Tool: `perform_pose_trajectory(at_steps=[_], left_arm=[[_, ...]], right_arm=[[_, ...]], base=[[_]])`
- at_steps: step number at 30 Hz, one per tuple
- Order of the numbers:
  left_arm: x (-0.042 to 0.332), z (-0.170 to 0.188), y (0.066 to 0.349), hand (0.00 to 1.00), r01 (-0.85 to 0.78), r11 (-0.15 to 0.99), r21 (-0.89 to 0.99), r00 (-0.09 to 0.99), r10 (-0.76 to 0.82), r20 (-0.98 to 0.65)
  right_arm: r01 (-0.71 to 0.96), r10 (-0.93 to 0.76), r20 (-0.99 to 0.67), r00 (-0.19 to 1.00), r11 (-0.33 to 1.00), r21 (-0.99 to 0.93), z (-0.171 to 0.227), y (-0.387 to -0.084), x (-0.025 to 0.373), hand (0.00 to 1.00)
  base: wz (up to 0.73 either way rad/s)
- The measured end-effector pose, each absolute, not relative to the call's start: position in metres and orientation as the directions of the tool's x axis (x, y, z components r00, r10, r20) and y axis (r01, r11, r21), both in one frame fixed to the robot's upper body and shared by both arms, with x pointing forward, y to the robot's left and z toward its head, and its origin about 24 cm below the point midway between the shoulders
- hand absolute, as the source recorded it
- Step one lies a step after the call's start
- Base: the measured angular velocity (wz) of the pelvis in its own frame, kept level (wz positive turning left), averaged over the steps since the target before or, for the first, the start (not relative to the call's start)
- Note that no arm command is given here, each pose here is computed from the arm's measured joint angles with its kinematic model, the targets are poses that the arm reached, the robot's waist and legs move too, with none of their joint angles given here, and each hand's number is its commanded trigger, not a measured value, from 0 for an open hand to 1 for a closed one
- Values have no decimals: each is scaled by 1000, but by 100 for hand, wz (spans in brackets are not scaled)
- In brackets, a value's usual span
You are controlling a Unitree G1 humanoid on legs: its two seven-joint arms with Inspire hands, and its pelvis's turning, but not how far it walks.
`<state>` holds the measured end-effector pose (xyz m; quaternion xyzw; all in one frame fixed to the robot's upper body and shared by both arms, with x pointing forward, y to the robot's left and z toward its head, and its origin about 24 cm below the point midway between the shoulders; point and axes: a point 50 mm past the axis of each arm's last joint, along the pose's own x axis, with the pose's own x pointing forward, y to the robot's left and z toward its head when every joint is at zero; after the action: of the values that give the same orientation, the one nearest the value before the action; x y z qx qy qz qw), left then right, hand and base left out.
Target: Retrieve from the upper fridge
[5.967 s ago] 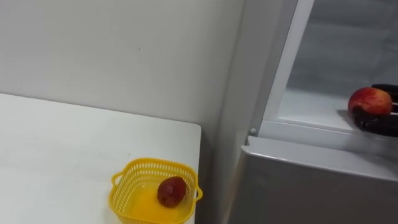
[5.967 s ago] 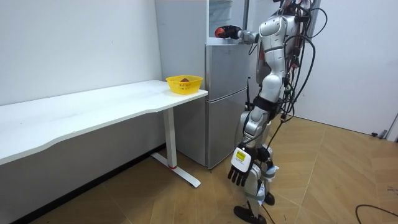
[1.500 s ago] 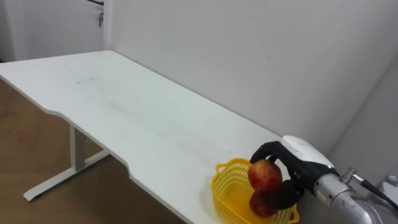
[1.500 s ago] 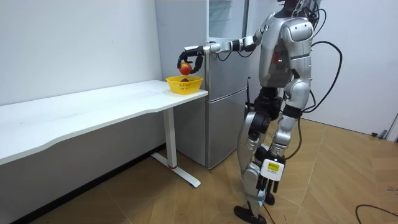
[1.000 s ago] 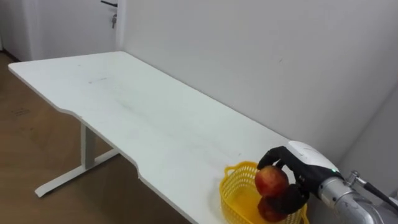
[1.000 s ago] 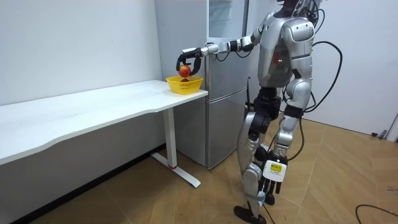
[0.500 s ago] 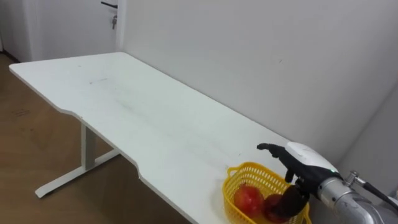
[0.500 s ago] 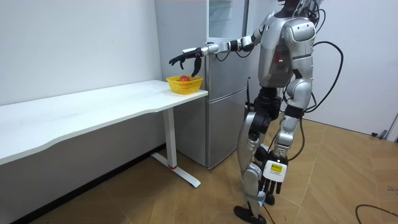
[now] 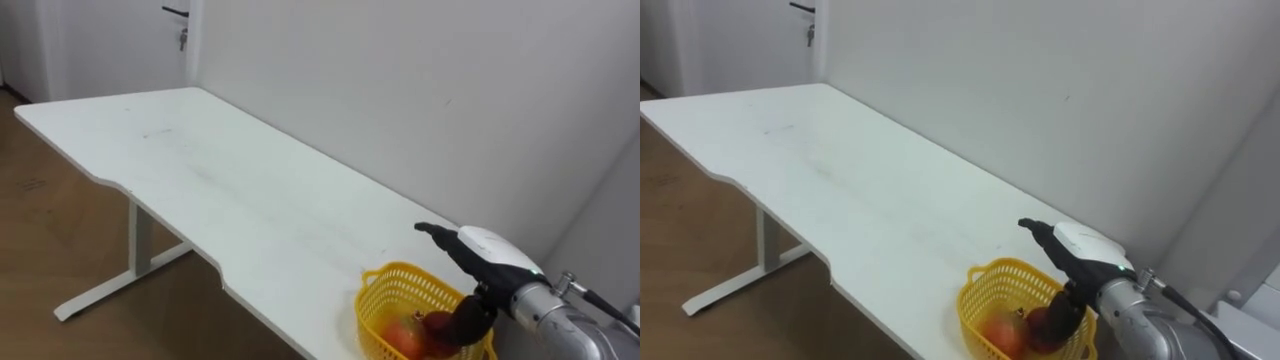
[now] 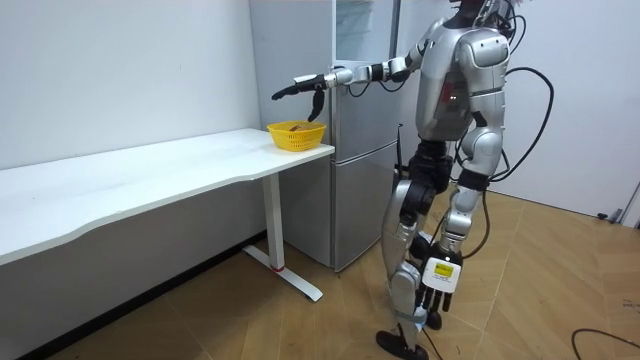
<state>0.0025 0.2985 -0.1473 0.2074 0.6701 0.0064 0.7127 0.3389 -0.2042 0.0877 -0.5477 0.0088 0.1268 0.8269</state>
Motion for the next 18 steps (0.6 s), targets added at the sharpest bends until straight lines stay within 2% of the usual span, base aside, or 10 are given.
perform_pose_trajectory(at_steps=[7, 10, 18], left_arm=[[3, -147, 298, 0, 268, 914, 305, 105, 287, -952], [3, -148, 297, 0, 281, 909, 308, 108, 289, -951], [0, -149, 294, 0, 292, 908, 300, 100, 283, -954]], right_arm=[[-219, 207, -148, 967, 379, -899, 89, -203, 339, 0], [-219, 224, -133, 965, 425, -878, 92, -200, 339, 0], [-157, 338, 11, 941, 464, -872, 123, -177, 335, 0]], base=[[0], [0], [-5]])
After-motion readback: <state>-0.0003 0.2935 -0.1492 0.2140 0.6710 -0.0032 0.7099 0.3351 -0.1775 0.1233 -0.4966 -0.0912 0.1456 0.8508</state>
